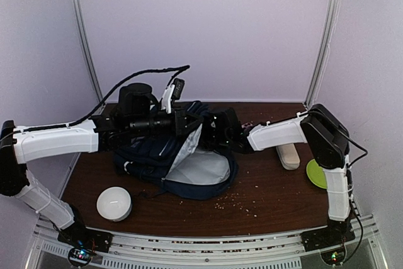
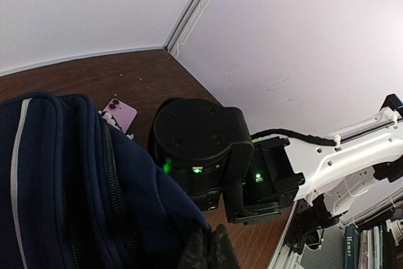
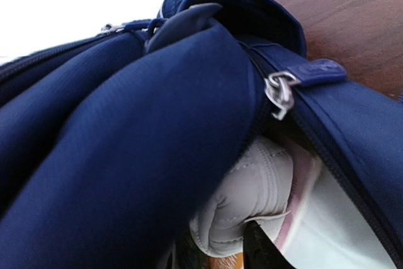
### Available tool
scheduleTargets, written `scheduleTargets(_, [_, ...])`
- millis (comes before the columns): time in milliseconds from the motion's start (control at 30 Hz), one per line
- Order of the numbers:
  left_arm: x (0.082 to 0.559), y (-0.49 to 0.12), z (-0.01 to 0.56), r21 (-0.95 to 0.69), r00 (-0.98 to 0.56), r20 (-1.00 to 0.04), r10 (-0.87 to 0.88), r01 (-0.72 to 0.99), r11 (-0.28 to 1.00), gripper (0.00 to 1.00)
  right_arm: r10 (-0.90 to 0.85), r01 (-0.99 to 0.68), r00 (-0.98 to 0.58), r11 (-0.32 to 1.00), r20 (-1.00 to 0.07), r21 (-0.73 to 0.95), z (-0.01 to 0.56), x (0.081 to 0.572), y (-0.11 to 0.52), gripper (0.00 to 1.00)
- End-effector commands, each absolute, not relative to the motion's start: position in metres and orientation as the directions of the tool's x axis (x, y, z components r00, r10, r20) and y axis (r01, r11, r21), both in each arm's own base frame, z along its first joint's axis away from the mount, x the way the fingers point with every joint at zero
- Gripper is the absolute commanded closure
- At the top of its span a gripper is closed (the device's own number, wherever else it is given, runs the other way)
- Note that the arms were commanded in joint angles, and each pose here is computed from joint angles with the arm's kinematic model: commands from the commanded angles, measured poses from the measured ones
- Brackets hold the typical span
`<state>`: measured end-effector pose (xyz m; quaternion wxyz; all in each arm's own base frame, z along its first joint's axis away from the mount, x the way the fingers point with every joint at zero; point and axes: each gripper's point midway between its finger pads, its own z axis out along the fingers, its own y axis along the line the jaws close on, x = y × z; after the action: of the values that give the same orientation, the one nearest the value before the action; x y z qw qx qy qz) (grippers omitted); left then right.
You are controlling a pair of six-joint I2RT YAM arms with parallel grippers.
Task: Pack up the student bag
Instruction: Place the stationery in the student bag.
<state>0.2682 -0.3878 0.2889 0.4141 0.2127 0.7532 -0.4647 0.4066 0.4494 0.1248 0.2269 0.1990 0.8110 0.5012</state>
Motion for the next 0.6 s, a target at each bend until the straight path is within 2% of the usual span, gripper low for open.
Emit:
scheduleTargets(0, [0.265,-0.389,0.365,-0.476,-0.426,-0.88,-0.212,0.791,0.384,1.0,0.523,-0.017,-0.806,0.45,-0.279,0.893,0.168,0.396,0.43,0.59])
scheduleTargets(133, [0.273,-0.378,0.354,-0.494,-0.43,-0.87,-0.243,0.747,0.446,1.0,0.455,-0.054,-0.814,0.559,-0.361,0.827,0.171,0.379,0.409,0.55])
scheduleTargets(333, [0.279,-0.367,0.36,-0.513,-0.423,-0.858,-0.29,0.722,0.464,1.0,0.357,-0.088,-0.834,0.667,-0.421,0.74,0.168,0.354,0.381,0.53])
scheduleTargets(467, [0.279,-0.358,0.361,-0.507,-0.411,-0.862,-0.298,0.707,0.492,1.0,0.303,-0.087,-0.781,0.813,-0.546,0.575,0.168,0.339,0.324,0.53])
scheduleTargets(567, [0.276,-0.349,0.351,-0.482,-0.398,-0.876,-0.272,0.703,0.523,1.0,0.281,-0.06,-0.744,0.875,-0.605,0.481,0.166,0.331,0.271,0.53])
